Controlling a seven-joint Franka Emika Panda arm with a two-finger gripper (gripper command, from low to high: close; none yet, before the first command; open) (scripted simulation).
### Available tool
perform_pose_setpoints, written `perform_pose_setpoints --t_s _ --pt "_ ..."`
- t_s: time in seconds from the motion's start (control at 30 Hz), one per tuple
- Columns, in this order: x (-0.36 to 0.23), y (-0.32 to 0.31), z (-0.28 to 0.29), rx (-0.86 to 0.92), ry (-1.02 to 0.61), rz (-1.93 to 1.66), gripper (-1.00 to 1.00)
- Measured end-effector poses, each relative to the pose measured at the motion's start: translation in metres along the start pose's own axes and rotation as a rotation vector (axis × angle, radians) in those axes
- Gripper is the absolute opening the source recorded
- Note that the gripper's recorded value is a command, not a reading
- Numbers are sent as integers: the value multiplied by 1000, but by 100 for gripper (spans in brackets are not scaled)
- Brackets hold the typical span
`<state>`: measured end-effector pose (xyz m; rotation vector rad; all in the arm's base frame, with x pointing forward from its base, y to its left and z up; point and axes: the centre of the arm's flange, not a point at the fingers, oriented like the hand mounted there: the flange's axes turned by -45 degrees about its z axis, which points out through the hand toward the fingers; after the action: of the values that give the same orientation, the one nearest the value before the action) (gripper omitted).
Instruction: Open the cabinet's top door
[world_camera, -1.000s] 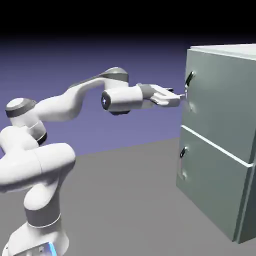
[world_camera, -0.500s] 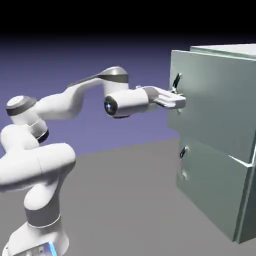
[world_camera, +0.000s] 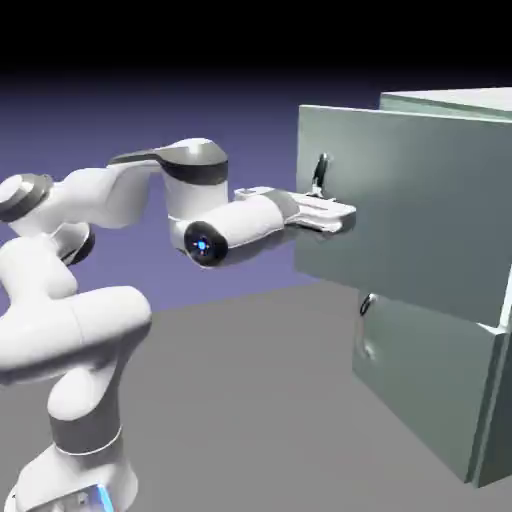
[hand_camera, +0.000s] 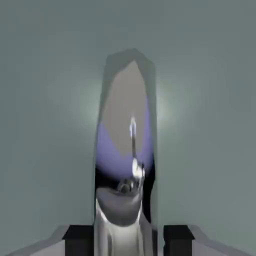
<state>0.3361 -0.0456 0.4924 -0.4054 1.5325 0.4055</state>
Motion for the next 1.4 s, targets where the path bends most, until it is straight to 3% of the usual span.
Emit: perform_pose_setpoints --t_s 0.83,1.4 --pt "0 -117 -139 -531 0 0 -100" --pt "0 -208 -183 -827 0 0 -100"
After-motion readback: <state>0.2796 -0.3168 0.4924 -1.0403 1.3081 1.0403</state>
